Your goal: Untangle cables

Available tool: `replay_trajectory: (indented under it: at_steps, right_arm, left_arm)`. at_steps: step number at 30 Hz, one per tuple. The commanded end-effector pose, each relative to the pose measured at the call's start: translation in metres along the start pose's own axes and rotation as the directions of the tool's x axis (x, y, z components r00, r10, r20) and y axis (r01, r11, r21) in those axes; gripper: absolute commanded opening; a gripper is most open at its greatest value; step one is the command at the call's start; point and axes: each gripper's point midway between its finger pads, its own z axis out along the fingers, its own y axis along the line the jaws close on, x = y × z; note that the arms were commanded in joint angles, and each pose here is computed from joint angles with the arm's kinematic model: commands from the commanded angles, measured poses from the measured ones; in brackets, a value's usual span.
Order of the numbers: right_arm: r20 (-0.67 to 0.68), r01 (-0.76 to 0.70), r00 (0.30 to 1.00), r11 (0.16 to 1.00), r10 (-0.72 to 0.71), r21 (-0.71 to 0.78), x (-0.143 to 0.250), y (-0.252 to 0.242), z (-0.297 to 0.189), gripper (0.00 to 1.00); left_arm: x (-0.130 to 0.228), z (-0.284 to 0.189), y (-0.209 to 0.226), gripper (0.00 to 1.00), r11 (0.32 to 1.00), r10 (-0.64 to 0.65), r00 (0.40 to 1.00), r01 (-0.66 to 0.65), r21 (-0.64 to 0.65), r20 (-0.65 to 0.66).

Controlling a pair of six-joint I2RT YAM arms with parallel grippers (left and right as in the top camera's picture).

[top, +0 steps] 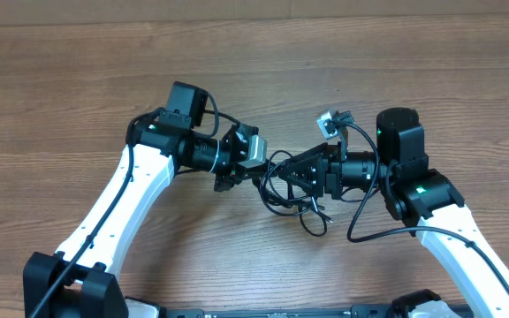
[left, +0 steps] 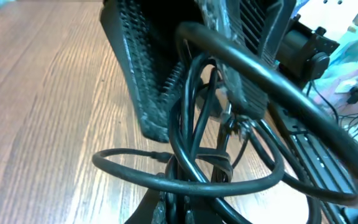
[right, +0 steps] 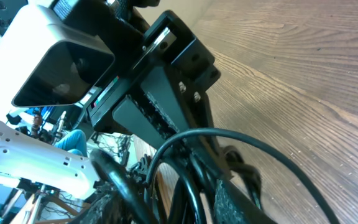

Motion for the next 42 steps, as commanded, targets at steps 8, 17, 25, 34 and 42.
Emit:
replay_trajectory:
  at_steps: [8,17,25,34,42]
  right_arm:
    - [-0.01,0.034,0.999,0.999,-0.035,-0.042,-0.004,0.014,0.004,0.32]
    - [-0.004,0.041,0.999,0.999,-0.041,-0.032,-0.006,0.012,0.004,0.49]
    - [-0.004,0.041,0.999,0.999,-0.041,-0.033,-0.006,0.012,0.004,0.28]
    - [-0.004,0.042,0.999,0.999,-0.042,-0.033,-0.006,0.012,0.004,0.19]
    - [-0.003,0.041,0.999,0.999,-0.042,-0.032,-0.006,0.012,0.004,0.04]
  left_arm:
    - [-0.001,-0.002,0.004,0.04,0.999,0.045,0.999,-0.046,-0.026,-0.021]
    - [0.004,-0.002,0.007,0.05,0.998,0.045,0.998,-0.047,-0.039,-0.051]
    - [0.004,-0.002,0.006,0.04,0.998,0.05,0.997,-0.052,-0.038,-0.051]
    - [0.004,-0.002,0.006,0.04,0.998,0.05,0.997,-0.052,-0.038,-0.051]
    - [0.012,-0.003,0.009,0.04,0.998,0.039,0.995,-0.044,-0.053,-0.095]
